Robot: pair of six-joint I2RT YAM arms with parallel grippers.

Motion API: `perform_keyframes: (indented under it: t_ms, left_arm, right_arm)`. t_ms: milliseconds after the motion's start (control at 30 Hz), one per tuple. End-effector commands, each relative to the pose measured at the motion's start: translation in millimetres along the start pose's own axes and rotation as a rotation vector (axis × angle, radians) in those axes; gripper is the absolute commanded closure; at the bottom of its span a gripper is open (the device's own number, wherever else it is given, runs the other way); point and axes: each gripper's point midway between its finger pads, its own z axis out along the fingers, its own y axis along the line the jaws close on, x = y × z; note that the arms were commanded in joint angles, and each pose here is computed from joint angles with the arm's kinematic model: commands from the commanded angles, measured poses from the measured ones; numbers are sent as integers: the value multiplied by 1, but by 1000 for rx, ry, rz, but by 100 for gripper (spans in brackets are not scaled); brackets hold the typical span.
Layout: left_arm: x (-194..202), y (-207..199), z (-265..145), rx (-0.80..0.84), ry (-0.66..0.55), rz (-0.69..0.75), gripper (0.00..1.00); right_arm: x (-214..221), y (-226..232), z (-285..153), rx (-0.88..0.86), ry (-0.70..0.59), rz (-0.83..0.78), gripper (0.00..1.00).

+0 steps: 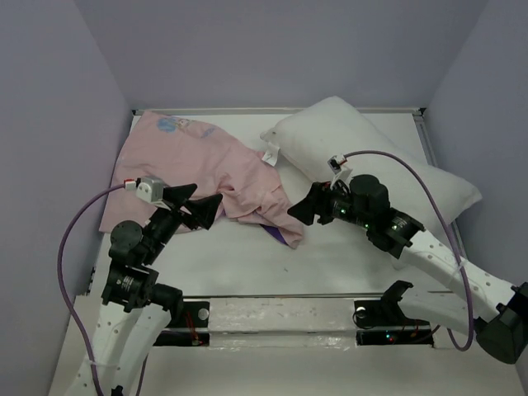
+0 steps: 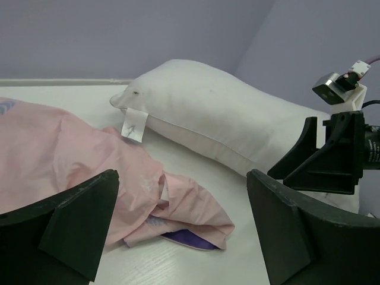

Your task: Put the pillow into the pillowcase

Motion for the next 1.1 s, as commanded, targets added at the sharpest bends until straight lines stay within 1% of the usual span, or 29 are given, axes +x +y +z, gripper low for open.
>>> perform_keyframes:
  t_ms: [0,100,133,167,233,267,300,333,367,400,433,467,500,533,567,600,633,667,700,733,833,867,900,967,1000,1033,1067]
  left_arm:
    - [-4,-2,1,4,0,14,1]
    - [-3,-12,0,58,-5,-12,1]
    - [-6,-13,1,64,-25,-20,1]
    - [-3,-11,2,60,-19,-29,1]
    - [2,-8,6,49,9,-45,1]
    - [7,-5,12,39,40,-56,6]
    - [11,-3,16,37,63,-64,6]
    - [16,-3,19,40,80,-84,30]
    - [25,1,25,30,110,-104,37]
    - [30,5,28,6,117,-119,50]
    - [32,10,32,-19,115,-134,59]
    - [47,9,38,-28,154,-174,67]
    - [50,15,43,-77,142,-178,68]
    - [54,16,47,-103,144,-181,68]
    - [61,17,50,-131,152,-178,68]
    - [77,8,54,-129,197,-165,67]
    - [79,18,57,-211,177,-143,65]
    - [96,11,62,-212,229,-125,61]
    - [100,19,65,-268,227,-104,59]
    - [107,20,66,-288,243,-91,58]
    - [137,31,72,-367,316,-3,53]
    - [150,35,75,-387,357,27,51]
    - [156,39,76,-401,373,46,50]
    - [164,49,79,-437,387,88,48]
    - [173,54,80,-453,410,108,47]
    - [177,55,82,-458,416,116,47]
    - [176,54,87,-447,410,127,46]
  right_arm:
    - [-29,-12,5,117,-132,-54,29]
    - [-20,-23,6,146,-118,-52,36]
    - [-14,-28,6,157,-107,-50,42]
    - [-10,-31,6,164,-99,-49,47]
    - [-1,-38,7,182,-74,-48,66]
    - [0,-42,8,196,-75,-47,74]
    - [0,-46,9,213,-77,-45,80]
    - [6,-49,12,220,-58,-43,98]
    - [8,-50,16,214,-53,-37,100]
    - [13,-47,20,196,-40,-38,100]
    - [17,-45,24,177,-27,-33,100]
    - [24,-42,34,162,-12,-32,100]
    - [27,-41,39,161,-6,-31,92]
    - [30,-42,44,166,2,-32,68]
    - [26,-42,49,162,-16,-35,56]
    - [36,-46,57,174,17,-39,46]
    - [34,-52,61,209,4,-45,38]
    - [40,-63,68,241,17,-51,31]
    - [38,-71,71,282,8,-60,30]
    - [39,-75,74,300,9,-67,30]
    - [47,-98,81,389,23,-83,31]
    - [49,-103,83,407,30,-96,32]
    - [51,-107,85,421,35,-99,33]
    - [59,-119,91,459,65,-116,43]
    - [62,-123,93,471,73,-119,51]
    - [65,-129,94,493,80,-120,60]
    - [62,-139,90,538,61,-115,75]
